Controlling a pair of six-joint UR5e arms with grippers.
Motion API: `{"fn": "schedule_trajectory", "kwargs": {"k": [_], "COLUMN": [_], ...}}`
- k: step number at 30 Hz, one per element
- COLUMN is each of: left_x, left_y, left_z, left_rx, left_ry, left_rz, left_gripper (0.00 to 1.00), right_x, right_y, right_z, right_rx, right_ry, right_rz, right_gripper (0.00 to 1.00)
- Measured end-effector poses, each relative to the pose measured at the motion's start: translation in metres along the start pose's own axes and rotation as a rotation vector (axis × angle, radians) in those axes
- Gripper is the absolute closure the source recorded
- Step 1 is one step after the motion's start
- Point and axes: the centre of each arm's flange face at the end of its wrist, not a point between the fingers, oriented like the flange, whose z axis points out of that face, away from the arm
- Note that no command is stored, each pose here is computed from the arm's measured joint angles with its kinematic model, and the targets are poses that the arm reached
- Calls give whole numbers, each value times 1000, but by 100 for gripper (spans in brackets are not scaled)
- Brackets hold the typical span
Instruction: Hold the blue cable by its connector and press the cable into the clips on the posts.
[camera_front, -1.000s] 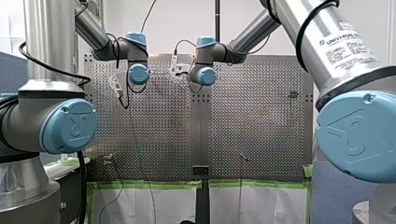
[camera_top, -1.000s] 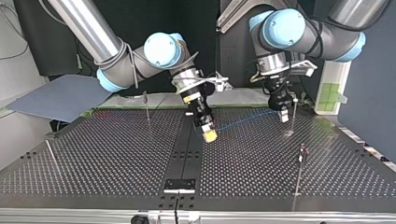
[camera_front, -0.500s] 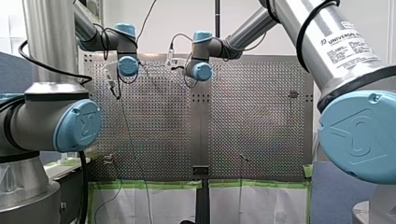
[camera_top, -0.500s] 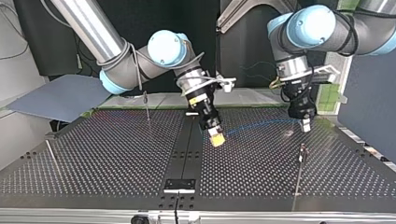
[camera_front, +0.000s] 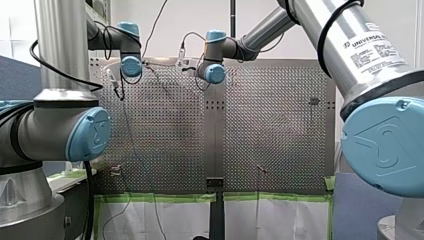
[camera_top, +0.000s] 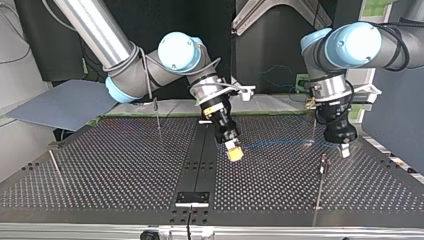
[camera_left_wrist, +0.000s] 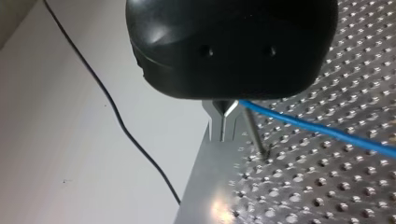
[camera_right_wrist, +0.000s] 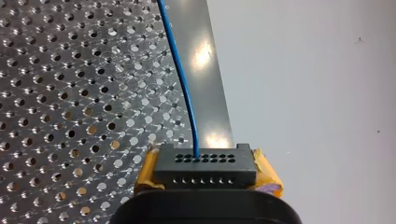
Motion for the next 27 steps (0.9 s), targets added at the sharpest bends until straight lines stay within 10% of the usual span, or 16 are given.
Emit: {"fn": "schedule_trajectory", "kwargs": {"k": [27], "left_x": [6], "left_y": [17], "left_z": [45], "left_rx": [46], "left_ry": [3], "left_rz": [-28], "left_gripper": [100], "right_x": [1], "right_y": [16], "right_z": [2], "right_rx": [-41], "right_ry": [-4], "right_rz": [-3], "right_gripper": [98]}}
